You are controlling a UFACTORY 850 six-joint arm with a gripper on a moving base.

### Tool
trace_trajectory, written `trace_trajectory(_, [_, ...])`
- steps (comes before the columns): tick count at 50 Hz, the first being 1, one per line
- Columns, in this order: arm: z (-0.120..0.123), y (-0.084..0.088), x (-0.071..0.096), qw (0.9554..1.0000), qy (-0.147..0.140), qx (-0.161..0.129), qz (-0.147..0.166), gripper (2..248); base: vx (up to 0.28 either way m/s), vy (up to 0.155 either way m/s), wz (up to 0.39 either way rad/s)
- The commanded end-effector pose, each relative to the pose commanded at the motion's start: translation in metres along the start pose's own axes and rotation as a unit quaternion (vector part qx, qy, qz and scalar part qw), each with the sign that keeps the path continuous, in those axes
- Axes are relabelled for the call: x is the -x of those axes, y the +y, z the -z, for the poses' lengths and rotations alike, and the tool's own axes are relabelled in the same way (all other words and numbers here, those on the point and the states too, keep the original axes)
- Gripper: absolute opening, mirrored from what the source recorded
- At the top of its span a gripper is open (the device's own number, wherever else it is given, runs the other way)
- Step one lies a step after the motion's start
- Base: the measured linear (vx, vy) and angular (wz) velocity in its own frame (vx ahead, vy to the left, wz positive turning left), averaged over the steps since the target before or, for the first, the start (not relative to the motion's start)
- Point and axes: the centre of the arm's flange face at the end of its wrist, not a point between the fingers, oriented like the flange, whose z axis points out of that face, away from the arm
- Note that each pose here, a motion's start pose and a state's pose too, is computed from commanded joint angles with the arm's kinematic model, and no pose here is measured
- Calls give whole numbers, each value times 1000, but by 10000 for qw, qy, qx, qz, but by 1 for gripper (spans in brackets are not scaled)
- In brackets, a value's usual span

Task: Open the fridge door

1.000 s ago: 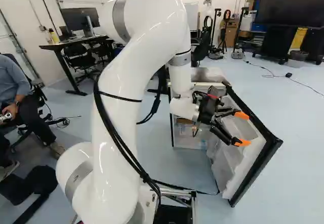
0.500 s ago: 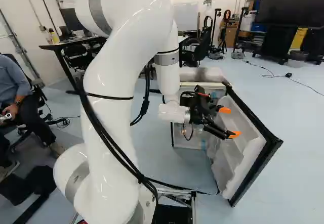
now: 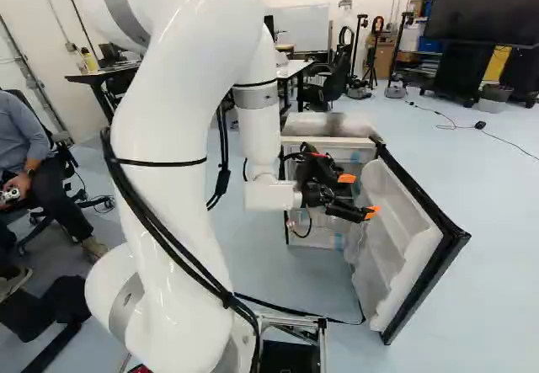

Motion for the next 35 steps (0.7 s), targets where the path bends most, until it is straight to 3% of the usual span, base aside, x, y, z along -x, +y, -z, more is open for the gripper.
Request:
trace_trajectory(20, [4, -1, -1, 9999, -24, -113, 15, 247, 0, 0, 0])
trace_trajectory(35, [11, -5, -5, 9993, -78, -365, 16, 247, 0, 0, 0])
